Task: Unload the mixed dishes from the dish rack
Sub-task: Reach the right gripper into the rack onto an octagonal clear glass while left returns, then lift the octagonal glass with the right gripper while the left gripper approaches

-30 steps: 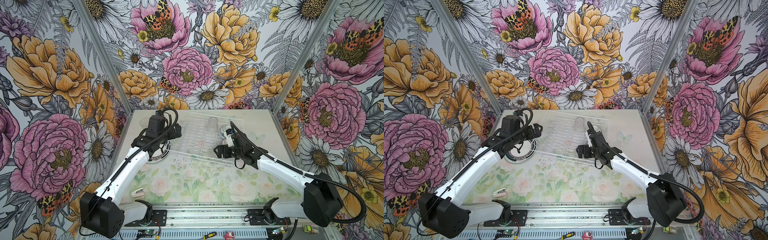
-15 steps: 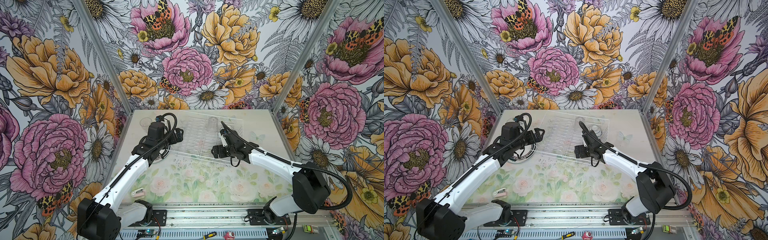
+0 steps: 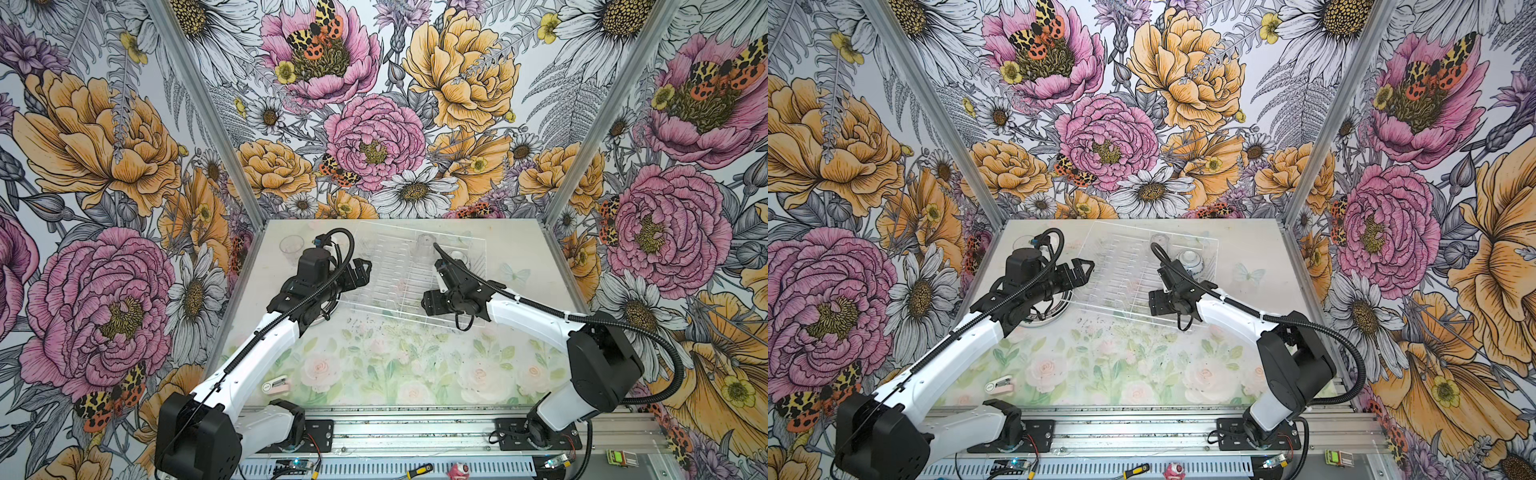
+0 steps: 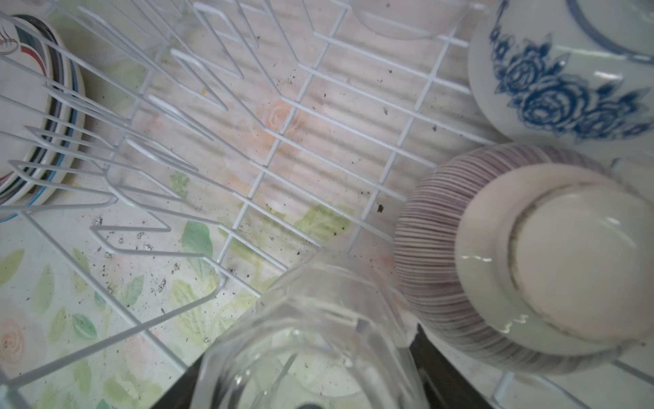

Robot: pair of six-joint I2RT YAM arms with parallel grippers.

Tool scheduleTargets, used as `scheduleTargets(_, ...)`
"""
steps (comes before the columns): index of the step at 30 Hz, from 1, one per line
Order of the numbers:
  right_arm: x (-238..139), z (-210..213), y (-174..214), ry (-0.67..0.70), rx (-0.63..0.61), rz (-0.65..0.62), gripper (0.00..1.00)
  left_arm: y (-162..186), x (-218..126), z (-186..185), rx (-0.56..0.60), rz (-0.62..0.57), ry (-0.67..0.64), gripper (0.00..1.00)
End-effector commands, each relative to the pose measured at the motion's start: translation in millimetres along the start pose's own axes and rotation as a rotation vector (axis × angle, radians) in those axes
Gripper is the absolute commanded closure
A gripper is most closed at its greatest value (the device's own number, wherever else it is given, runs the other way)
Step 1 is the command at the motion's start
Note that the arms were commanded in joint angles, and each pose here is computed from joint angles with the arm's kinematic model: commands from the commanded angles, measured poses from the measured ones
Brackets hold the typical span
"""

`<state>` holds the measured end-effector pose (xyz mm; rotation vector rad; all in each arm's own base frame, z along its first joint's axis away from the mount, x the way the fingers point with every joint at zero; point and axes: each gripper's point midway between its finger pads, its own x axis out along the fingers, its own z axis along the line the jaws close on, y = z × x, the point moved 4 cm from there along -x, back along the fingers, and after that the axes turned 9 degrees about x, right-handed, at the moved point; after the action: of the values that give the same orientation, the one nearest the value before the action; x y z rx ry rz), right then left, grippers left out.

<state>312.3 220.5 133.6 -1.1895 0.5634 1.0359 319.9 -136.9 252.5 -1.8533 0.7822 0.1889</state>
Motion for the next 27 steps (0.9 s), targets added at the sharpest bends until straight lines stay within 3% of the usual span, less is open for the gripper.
scheduleTargets(1, -2.5, 2.6, 3.1, -0.006, 0.027, 0.014, 0.34, 5.3, 1.8, -9.3, -0.014, -0.003, 0.062, 0.01)
scheduleTargets(11, -43.2, 19.4, -21.8, -0.152, 0.120, -0.065, 0.42, 15.4, 1.5, -25.3, -0.029, -0.023, 0.156, 0.01)
scheduleTargets(20, -71.5, 31.9, -50.7, -0.312, 0.204, -0.118, 0.43, 25.7, -7.5, -31.2, -0.038, -0.078, 0.218, 0.01)
scheduleTargets(27, -88.3, 36.9, -76.8, -0.423, 0.260, -0.168, 0.44, 30.0, -12.1, -51.7, 0.015, -0.114, 0.340, 0.01)
